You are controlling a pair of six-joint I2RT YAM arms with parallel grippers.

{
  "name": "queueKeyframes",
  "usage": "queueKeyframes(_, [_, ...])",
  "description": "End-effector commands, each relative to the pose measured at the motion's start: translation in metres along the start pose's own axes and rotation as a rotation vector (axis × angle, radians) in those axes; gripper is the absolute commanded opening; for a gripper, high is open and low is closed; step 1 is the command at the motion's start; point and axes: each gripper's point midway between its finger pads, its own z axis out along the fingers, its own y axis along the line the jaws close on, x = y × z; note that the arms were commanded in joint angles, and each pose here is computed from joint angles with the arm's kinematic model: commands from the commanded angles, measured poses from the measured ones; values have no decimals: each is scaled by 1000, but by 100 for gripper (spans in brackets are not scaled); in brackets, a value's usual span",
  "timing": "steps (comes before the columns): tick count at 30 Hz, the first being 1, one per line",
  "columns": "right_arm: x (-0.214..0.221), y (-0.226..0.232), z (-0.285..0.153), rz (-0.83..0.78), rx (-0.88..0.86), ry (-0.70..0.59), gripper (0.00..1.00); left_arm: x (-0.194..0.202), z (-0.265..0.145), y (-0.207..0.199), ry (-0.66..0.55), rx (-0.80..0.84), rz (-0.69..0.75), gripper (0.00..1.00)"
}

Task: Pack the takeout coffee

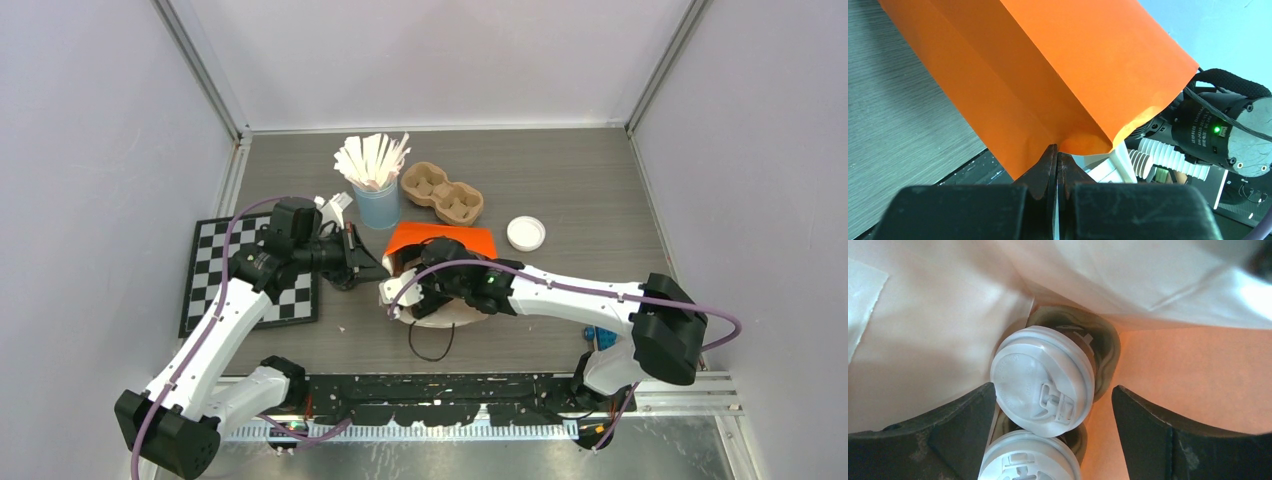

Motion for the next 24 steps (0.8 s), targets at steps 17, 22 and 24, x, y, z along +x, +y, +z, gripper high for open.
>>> queueKeyframes(17, [-9,-40,-4,93,158,-42,55,6,-8,-16,16,55,21,0])
queueKeyframes(22, [-6,-39,1,95,164,-25,42,6,-8,-16,13,58,21,0])
queueKeyframes(24, [-5,-39,2,101,170,-25,38,6,-9,-16,10,58,19,0])
